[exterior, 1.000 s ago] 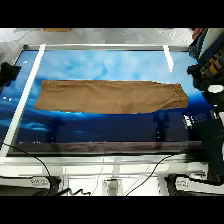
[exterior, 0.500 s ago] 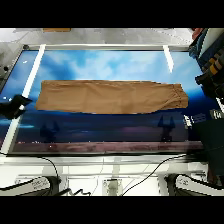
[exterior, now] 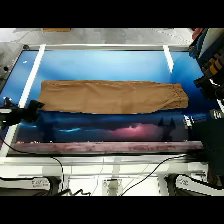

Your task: Fold the clothes and pants, and hang the long-sleeved shirts on hangers.

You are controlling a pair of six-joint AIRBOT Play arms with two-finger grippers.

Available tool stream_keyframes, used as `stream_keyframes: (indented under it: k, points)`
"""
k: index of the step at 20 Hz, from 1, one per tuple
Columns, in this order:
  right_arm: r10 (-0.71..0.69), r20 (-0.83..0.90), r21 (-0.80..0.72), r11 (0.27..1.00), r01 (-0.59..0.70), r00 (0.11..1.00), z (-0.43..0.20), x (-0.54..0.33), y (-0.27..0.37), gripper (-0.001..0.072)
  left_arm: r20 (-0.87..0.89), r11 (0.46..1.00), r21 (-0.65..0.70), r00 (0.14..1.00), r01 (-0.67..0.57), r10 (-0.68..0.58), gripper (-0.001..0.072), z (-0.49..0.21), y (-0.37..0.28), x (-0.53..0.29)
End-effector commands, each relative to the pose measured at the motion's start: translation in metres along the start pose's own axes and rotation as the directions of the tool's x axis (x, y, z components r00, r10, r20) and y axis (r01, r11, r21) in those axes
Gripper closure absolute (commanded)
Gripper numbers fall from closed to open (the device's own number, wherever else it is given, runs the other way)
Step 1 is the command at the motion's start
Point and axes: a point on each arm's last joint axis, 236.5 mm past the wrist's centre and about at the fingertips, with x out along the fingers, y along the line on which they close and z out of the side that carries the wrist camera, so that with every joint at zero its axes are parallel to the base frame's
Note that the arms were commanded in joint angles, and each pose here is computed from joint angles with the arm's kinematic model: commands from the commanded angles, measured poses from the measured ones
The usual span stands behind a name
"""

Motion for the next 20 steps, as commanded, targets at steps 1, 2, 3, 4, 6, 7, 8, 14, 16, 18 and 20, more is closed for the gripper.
stream_keyframes:
  k: [1,2,3,4,6,7,8,14,16,18,20]
  points:
    - [0.031,-0.031,-0.029,0.999,-0.032,0.999,-0.013,0.006,0.021,0.0020,0.189,0.999,0.017,0.981,-0.037,0.033,0.0011,0.023,-0.009,0.023]
    - [0.045,-0.044,-0.042,0.998,-0.047,0.998,-0.018,0.009,0.031,0.0020,0.249,0.998,0.034,0.968,-0.047,0.037,0.0072,0.032,-0.014,0.024]
    - [0.059,-0.057,-0.056,0.997,-0.062,0.997,-0.024,0.011,0.041,0.0020,0.301,0.997,0.050,0.953,-0.055,0.037,0.0194,0.038,-0.020,0.025]
    - [0.076,-0.073,-0.073,0.994,-0.081,0.994,-0.032,0.014,0.053,0.0020,0.335,0.996,0.063,0.942,-0.061,0.037,0.0295,0.042,-0.025,0.027]
    - [0.111,-0.110,-0.109,0.986,-0.123,0.988,-0.050,0.018,0.080,0.0020,0.358,0.994,0.084,0.933,-0.063,0.029,0.0350,0.043,-0.034,0.035]
    - [0.129,-0.130,-0.131,0.980,-0.147,0.983,-0.060,0.020,0.094,0.0020,0.355,0.994,0.093,0.935,-0.056,0.019,0.0380,0.043,-0.040,0.039]
    - [0.147,-0.151,-0.154,0.973,-0.170,0.977,-0.071,0.022,0.109,0.0020,0.359,0.994,0.102,0.933,-0.046,0.006,0.0538,0.046,-0.048,0.039]
    - [0.259,-0.051,-0.262,0.928,-0.263,0.964,-0.087,0.029,0.192,0.0687,0.397,0.906,0.422,0.905,-0.030,-0.155,0.0696,0.083,-0.137,-0.018]
    - [0.312,0.024,-0.290,0.911,-0.292,0.950,-0.085,0.027,0.225,0.0689,0.400,0.866,0.499,0.893,-0.021,-0.208,0.0696,0.089,-0.168,-0.049]
    - [0.352,-0.038,-0.310,0.886,-0.346,0.935,-0.113,0.034,0.257,0.0689,0.399,0.802,0.597,0.874,-0.019,-0.277,0.0696,0.090,-0.204,-0.084]
    - [0.376,-0.145,-0.304,0.863,-0.403,0.915,-0.153,0.048,0.286,0.0689,0.358,0.756,0.654,0.872,0.022,-0.334,0.0696,0.075,-0.237,-0.112]
